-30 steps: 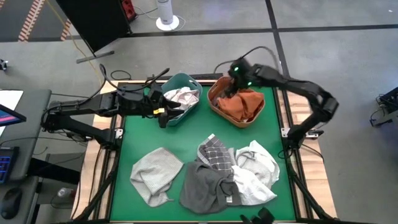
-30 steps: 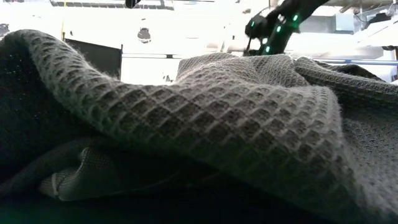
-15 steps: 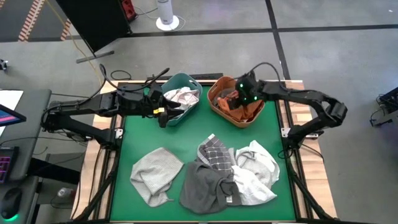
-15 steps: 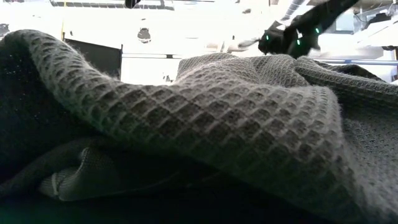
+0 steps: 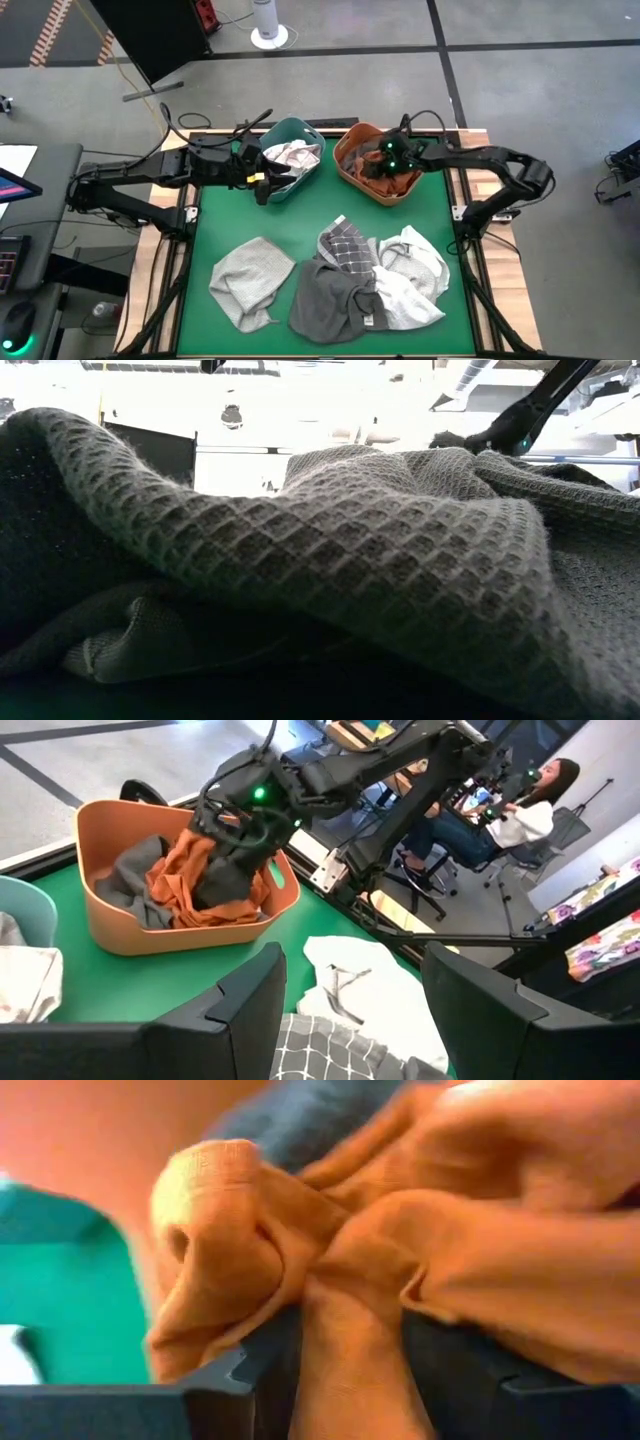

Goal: Sort towels by color in basket
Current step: Put the orange towel into the orange bin, then put the gray patterned towel into the orange bin

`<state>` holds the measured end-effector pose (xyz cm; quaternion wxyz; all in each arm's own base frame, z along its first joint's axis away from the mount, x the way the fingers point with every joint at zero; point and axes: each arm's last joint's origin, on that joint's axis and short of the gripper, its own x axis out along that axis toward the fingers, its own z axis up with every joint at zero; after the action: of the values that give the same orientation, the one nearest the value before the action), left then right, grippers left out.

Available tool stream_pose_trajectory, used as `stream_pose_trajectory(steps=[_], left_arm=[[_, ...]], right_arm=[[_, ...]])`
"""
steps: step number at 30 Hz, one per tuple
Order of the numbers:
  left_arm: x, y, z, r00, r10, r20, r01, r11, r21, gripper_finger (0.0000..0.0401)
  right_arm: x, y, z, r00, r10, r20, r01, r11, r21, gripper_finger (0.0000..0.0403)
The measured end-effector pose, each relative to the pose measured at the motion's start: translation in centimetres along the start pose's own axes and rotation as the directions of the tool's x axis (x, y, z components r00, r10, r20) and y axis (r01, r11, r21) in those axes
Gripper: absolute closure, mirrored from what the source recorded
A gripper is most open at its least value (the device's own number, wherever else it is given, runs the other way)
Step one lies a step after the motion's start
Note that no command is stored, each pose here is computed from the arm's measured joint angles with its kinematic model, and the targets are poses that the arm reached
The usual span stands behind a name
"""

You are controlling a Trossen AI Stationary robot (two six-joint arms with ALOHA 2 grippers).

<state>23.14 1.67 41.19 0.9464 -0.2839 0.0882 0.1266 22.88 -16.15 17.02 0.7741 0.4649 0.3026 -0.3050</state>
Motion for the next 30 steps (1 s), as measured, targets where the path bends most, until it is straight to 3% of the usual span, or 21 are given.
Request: stream_pose_trajectory(steps=[5, 8, 14, 19, 26, 30], left_arm=[[0.0, 0.0, -0.1, 1.000, -0.019, -0.021, 0.019, 1.000, 0.007, 0.0177], [0.0, -0.1, -0.1, 0.999, -0.028, -0.027, 0.028, 0.999, 0.019, 0.0177], [0.0, 0.2, -0.2, 0.999, -0.015, -0.045, 0.016, 1.000, 0.016, 0.0177], [0.1, 0.8, 0.1, 0.999, 0.008, -0.043, -0.008, 1.000, 0.000, 0.0177], [0.8, 0.7, -0.4, 0.997, 0.012, -0.074, -0.012, 1.000, 0.008, 0.0177], [2.7, 0.3, -1.6, 0.991, 0.018, -0.133, -0.015, 1.000, 0.024, 0.0177]], right_arm=[[-4.2, 2.4, 2.4, 0.990, 0.058, 0.131, -0.054, 0.998, -0.036, 0.0196], [-7.3, 3.9, 3.4, 0.974, 0.042, 0.221, -0.023, 0.996, -0.091, 0.0196], [-13.2, 7.8, 3.4, 0.927, 0.153, 0.341, -0.031, 0.940, -0.339, 0.0196], [-14.0, 9.4, 1.0, 0.921, 0.232, 0.312, -0.061, 0.879, -0.474, 0.0196], [-12.8, 10.7, -5.0, 0.939, 0.251, 0.235, -0.096, 0.847, -0.522, 0.0196], [-12.8, 11.5, -7.3, 0.931, 0.303, 0.206, -0.139, 0.812, -0.567, 0.0196]])
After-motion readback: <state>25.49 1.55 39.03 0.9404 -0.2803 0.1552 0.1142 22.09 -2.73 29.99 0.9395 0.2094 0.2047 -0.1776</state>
